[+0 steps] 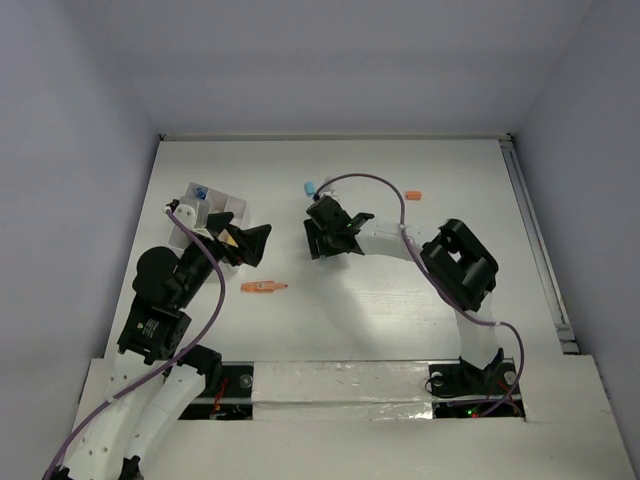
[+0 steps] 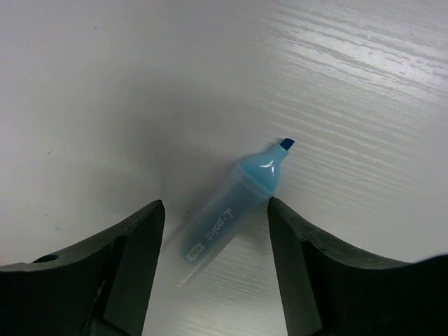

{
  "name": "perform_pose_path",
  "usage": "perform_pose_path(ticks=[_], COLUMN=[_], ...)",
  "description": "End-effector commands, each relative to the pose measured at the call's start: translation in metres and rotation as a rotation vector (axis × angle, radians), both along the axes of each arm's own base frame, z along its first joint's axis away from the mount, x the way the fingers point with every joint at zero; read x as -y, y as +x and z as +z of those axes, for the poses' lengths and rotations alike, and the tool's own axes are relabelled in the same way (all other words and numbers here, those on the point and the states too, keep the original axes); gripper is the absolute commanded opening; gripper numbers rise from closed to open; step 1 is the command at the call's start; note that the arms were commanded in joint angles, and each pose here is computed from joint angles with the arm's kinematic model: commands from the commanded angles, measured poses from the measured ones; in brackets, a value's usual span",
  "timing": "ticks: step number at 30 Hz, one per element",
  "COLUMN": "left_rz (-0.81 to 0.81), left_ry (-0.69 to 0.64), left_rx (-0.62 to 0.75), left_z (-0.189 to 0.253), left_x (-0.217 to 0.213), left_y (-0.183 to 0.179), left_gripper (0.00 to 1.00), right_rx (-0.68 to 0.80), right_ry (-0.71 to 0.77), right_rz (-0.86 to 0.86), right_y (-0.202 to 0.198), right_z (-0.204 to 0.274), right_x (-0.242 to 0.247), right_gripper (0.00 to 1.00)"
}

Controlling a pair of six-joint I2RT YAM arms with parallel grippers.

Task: Sort the stationery into containers
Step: Pick up the pen from the center of the board.

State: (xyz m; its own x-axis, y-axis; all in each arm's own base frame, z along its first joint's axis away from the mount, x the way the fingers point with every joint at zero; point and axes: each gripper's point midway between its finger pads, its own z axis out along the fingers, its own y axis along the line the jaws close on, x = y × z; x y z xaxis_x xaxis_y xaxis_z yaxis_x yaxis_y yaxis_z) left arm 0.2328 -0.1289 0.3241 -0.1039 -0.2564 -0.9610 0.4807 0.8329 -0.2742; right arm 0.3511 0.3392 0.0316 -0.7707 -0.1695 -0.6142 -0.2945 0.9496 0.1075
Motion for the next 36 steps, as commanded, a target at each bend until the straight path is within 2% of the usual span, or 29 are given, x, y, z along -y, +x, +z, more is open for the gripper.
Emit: perform_pose_path(ticks=[1, 5, 6, 7, 13, 18, 20, 21, 25, 26, 29, 30, 32, 33, 34, 35, 36], left_rz=[-0.004, 0.006, 0.009, 0.008, -0.04, -0.085, -0.09, -0.097, -0.156, -0.169, -0.21, -0.241, -0.259, -0.267, -0.273, -0.278, -0.278], left_ry=[-0.018, -0.022, -0.033, -0.037, -0.045, -0.059, -0.068, -0.074, -0.107, -0.121, -0.162, -0.182, -0.202, -0.221, -0.229, -0.239, -0.247], left_rx=[0.039, 0.028, 0.041, 0.039, -0.028, -0.119, -0.157, -0.163, -0.2, -0.199, -0.263, -0.286, -0.31, -0.338, -0.343, -0.345, -0.357], left_z=[0.009, 0.006, 0.01, 0.01, -0.006, -0.023, -0.028, -0.027, -0.035, -0.036, -0.052, -0.055, -0.065, -0.072, -0.074, -0.075, -0.08], left_x=[0.001, 0.0, 0.0, 0.0, 0.013, 0.027, 0.03, 0.031, 0.041, 0.043, 0.052, 0.058, 0.062, 0.065, 0.066, 0.068, 0.069], left_y=[0.001, 0.003, 0.005, 0.005, 0.012, 0.02, 0.023, 0.022, 0.016, 0.015, 0.013, 0.01, 0.012, 0.011, 0.011, 0.013, 0.013], left_gripper=[0.99, 0.99, 0.99, 0.99, 0.99, 0.99, 0.99, 0.99, 0.99, 0.99, 0.99, 0.99, 0.99, 0.96, 0.91, 0.8, 0.78], right_rx=[-0.046, -0.053, -0.059, -0.054, -0.068, -0.052, -0.032, -0.007, 0.104, 0.165, 0.241, 0.305, 0.327, 0.386, 0.398, 0.415, 0.435], right_ry=[-0.139, -0.164, -0.167, -0.161, -0.184, -0.165, -0.15, -0.127, 0.002, 0.065, 0.184, 0.29, 0.363, 0.44, 0.46, 0.484, 0.525], right_rz=[-0.012, -0.012, -0.01, -0.01, -0.012, -0.021, -0.025, -0.04, -0.039, -0.037, -0.023, -0.001, 0.024, 0.026, 0.035, 0.035, 0.048], right_y=[-0.004, -0.001, -0.002, 0.001, 0.006, 0.008, 0.009, 0.016, 0.024, 0.025, 0.021, 0.02, 0.008, 0.007, 0.001, 0.0, -0.005], right_z=[-0.024, -0.028, -0.03, -0.028, -0.04, -0.038, -0.029, -0.022, 0.029, 0.063, 0.102, 0.14, 0.157, 0.188, 0.194, 0.204, 0.217], right_x=[0.021, 0.021, 0.021, 0.018, 0.014, 0.012, 0.013, 0.013, 0.008, 0.006, 0.002, -0.006, -0.009, -0.011, -0.013, -0.013, -0.018], right_gripper=[0.65, 0.58, 0.51, 0.47, 0.48, 0.2, 0.13, 0.09, 0.06, 0.06, 0.03, 0.03, 0.04, 0.04, 0.04, 0.05, 0.05])
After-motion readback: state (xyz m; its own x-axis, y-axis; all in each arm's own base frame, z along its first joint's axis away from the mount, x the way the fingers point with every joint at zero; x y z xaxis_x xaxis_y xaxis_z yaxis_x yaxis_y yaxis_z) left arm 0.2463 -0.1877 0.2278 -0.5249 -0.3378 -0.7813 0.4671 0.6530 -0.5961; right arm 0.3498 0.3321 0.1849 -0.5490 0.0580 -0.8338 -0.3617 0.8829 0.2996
